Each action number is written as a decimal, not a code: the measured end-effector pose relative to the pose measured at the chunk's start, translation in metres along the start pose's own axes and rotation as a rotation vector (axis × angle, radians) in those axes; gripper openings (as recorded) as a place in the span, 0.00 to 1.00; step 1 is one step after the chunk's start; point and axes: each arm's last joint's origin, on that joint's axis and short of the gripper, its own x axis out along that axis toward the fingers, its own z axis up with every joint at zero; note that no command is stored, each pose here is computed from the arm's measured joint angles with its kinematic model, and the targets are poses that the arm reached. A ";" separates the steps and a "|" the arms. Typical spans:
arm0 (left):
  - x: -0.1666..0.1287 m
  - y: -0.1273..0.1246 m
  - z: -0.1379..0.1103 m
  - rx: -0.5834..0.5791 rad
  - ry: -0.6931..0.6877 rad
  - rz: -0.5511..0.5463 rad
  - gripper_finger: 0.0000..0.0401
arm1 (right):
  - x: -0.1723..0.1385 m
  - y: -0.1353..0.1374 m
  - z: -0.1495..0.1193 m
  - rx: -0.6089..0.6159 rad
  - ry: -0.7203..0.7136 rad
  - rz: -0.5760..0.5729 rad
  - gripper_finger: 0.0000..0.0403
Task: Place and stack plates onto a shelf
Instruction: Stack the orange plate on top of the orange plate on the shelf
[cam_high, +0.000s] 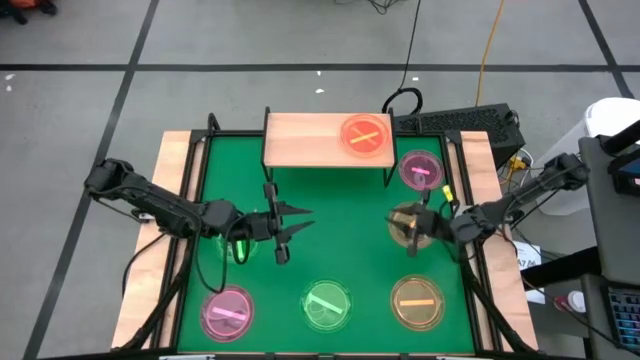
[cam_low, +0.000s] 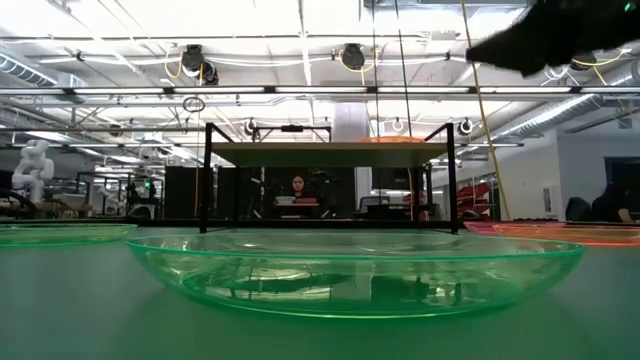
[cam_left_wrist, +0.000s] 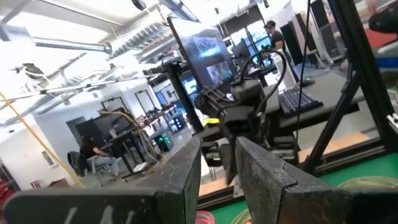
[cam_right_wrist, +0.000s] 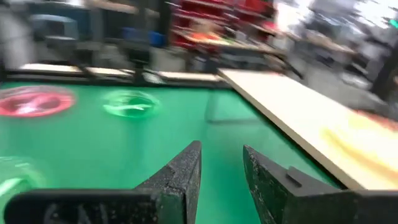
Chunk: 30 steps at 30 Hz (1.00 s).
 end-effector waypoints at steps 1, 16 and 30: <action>0.000 0.000 0.000 0.008 0.001 -0.001 0.27 | 0.001 -0.002 -0.003 0.026 0.017 -0.027 0.26; 0.000 0.000 0.000 0.062 -0.001 -0.002 0.27 | 0.007 -0.005 0.006 0.087 0.176 0.038 0.26; 0.000 0.000 0.000 0.056 -0.004 0.000 0.27 | 0.051 0.030 0.005 -0.015 0.323 0.260 0.26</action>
